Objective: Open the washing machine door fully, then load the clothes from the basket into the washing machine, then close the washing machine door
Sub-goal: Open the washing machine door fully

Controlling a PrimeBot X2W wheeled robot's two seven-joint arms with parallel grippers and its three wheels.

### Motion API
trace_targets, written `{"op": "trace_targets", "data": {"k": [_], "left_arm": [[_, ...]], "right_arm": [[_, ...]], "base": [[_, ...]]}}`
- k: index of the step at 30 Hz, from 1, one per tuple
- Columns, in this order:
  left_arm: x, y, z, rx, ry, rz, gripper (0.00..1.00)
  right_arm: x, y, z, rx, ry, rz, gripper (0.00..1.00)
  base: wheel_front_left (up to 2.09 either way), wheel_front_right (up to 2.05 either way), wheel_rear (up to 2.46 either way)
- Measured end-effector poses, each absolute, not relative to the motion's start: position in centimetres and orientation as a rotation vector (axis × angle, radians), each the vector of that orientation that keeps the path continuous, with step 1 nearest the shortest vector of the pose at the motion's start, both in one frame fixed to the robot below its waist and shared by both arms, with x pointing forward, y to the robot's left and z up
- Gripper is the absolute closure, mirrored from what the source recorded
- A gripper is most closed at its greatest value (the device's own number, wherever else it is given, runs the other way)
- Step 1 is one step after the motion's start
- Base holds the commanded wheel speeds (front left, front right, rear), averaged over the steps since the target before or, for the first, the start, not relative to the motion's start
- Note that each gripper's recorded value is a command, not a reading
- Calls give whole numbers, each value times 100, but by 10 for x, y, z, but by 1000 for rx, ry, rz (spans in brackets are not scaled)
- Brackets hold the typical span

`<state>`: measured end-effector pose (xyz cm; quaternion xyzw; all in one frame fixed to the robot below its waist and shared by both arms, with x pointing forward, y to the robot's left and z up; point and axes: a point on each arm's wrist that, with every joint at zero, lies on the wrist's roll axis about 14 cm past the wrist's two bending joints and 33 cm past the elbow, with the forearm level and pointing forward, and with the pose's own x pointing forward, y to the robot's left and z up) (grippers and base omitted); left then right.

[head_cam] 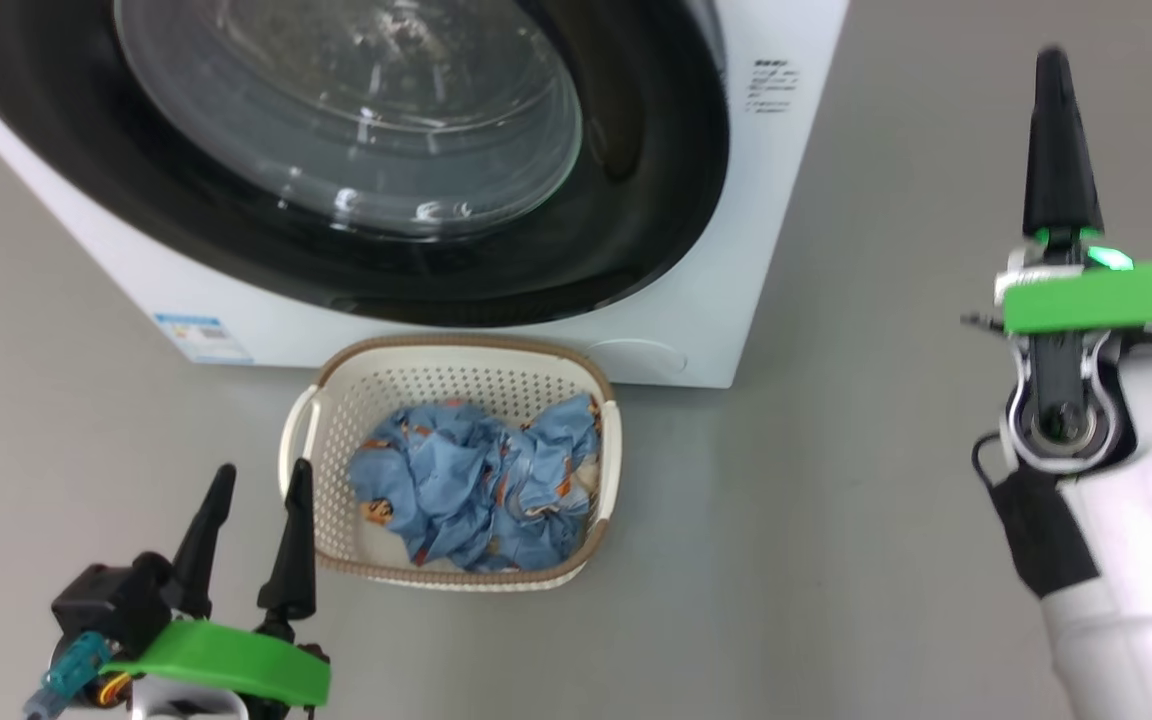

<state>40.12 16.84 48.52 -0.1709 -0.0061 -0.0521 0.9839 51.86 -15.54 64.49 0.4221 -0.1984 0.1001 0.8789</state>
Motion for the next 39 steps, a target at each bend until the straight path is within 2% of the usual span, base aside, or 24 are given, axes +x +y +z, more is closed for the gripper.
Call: {"op": "trace_targets", "data": {"k": [7, 17, 28, 39], "left_arm": [[409, 178, 482, -343, -7, -77, 0], [418, 191, 469, -345, 19, -33, 0], [427, 198, 455, -351, 50, -10, 0], [437, 195, 441, -359, 81, -11, 0]], "right_arm": [[554, -122, 664, 1064, -333, 384, 100], [589, -71, 639, 1089, 10, 616, 100], [610, -47, 594, 1118, 273, 688, 100], [623, -36, 562, 1103, 396, 705, 100]], "base": [[0, 0, 0], [0, 0, 0], [0, 0, 0], [0, 0, 0]]}}
